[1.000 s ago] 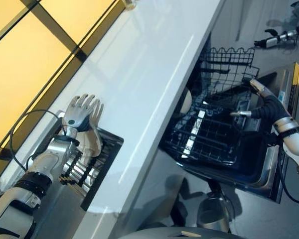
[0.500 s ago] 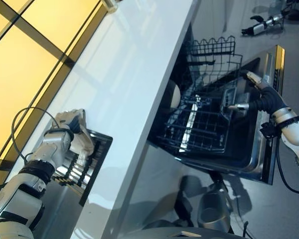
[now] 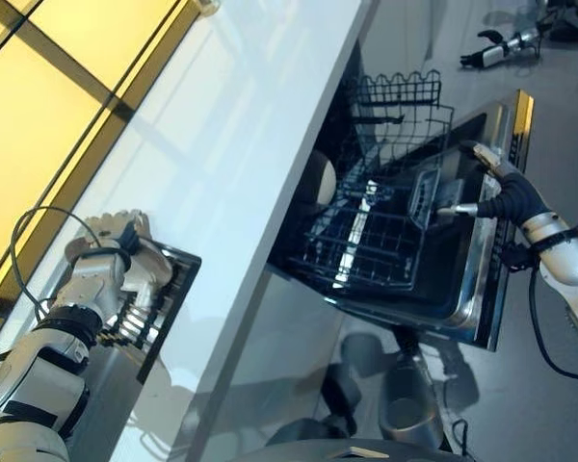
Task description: Pick up plates and place into dishwasher.
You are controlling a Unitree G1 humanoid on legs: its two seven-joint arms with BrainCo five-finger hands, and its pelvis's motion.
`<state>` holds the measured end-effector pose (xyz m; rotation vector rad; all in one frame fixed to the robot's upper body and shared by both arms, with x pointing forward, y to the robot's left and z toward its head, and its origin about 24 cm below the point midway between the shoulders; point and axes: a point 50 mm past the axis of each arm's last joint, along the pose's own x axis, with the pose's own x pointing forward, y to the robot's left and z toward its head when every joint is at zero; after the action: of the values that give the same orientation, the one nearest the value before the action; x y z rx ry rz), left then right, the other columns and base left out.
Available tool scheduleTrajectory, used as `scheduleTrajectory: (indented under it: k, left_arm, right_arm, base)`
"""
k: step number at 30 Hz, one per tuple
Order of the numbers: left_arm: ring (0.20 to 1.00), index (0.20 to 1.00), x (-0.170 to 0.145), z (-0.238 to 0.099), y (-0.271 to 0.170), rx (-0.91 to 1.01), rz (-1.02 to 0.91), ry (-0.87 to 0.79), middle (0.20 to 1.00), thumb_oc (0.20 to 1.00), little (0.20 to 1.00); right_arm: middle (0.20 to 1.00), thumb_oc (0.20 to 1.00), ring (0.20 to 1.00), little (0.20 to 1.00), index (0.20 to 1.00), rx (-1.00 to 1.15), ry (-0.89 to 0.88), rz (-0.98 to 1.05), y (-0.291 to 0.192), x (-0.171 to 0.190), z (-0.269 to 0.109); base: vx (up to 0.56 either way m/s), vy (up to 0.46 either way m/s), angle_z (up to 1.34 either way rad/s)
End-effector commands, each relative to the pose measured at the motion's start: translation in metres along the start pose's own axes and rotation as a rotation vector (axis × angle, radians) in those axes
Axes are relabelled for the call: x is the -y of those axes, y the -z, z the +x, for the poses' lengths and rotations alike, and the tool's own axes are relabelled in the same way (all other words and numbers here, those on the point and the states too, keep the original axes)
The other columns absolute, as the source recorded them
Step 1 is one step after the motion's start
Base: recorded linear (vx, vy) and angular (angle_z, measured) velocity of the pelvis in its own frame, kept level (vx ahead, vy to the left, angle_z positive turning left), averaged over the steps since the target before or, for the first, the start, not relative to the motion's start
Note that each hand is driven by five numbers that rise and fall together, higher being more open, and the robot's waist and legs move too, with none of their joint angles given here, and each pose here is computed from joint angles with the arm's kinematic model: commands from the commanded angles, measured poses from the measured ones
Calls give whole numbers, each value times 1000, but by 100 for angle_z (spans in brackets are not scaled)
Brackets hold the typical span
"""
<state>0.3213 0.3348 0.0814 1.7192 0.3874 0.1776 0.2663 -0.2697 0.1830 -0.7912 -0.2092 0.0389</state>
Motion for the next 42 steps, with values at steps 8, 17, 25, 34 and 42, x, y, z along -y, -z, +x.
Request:
scheduleTrajectory:
  k: [8,17,25,34,42]
  left_arm:
    - [200,200,32,-23,59,-207,84,71,200,200,200]
    - [200,200,-11,-33,111,-391,-48,-202,200,200,200]
    - [200,200,-41,-57,114,-362,-531,-651,200,200,200]
    - [200,200,-69,-87,76,-146,-1103,-1065,200,200,200]
    - [200,200,-79,-97,54,9,-1262,-1091,200,200,200]
  right_arm:
    - [1000,1000,1000,1000,1000,116,67,46,-14,-4,-7]
    - [1000,1000,1000,1000,1000,71,139,148,0,-18,-16]
    - [1000,1000,1000,1000,1000,27,244,258,14,-32,-30]
    - [1000,1000,1000,1000,1000,56,289,325,10,-47,-30]
    - [1000,1000,1000,1000,1000,89,284,360,4,-50,-26]
  base:
    - [-42,-88,11]
    - [-79,-169,18]
    - [-100,-190,22]
    - [-82,-81,33]
    - [-49,-36,6]
